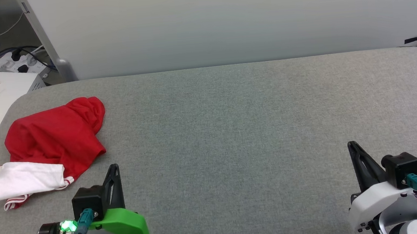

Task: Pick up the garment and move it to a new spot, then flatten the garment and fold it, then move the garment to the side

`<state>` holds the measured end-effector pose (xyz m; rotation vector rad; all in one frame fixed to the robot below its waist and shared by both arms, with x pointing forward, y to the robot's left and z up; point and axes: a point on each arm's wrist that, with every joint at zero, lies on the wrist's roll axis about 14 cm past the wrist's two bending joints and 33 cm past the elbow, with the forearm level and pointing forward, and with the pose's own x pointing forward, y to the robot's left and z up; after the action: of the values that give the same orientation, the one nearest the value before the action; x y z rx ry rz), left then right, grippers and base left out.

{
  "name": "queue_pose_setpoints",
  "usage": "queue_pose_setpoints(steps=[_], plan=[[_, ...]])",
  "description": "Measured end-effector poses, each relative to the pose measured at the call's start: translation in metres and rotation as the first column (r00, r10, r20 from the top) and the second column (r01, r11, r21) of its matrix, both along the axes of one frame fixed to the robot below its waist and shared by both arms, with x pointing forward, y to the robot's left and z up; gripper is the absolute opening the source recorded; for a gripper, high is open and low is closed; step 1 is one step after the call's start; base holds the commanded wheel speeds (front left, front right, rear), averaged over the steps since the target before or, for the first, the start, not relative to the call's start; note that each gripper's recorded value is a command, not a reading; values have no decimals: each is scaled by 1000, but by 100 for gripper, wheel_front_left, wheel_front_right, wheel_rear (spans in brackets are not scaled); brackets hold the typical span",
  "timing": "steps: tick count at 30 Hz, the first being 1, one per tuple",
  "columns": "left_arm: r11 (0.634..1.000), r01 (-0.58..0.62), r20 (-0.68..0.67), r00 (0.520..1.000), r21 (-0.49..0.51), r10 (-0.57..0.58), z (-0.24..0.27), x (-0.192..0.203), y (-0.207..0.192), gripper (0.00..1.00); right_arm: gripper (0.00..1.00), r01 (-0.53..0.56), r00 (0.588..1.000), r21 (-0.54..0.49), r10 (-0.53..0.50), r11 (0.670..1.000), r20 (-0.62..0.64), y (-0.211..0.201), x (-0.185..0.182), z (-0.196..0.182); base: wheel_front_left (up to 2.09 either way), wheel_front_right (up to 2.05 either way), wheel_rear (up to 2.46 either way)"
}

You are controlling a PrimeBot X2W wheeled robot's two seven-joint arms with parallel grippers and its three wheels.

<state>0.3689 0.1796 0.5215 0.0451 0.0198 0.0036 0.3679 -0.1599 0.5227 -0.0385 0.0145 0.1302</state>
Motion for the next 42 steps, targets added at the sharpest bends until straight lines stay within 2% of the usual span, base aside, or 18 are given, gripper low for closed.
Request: queue_pose_setpoints(steps=[21, 22, 42], plan=[[1000, 0, 0, 1000, 0, 0, 0, 0, 0, 0, 0, 0, 1000, 0, 0, 1000, 0, 0, 0, 0, 0, 0, 0], [1000, 0, 0, 1000, 0, 0, 0, 0, 0, 100, 100, 0, 1000, 0, 0, 1000, 0, 0, 0, 0, 0, 0, 0], [1000, -9, 23, 1000, -9, 9, 3, 0, 0, 100, 100, 13, 999, 24, -14, 1000, 29, -5, 1, 6, 0, 0, 0]])
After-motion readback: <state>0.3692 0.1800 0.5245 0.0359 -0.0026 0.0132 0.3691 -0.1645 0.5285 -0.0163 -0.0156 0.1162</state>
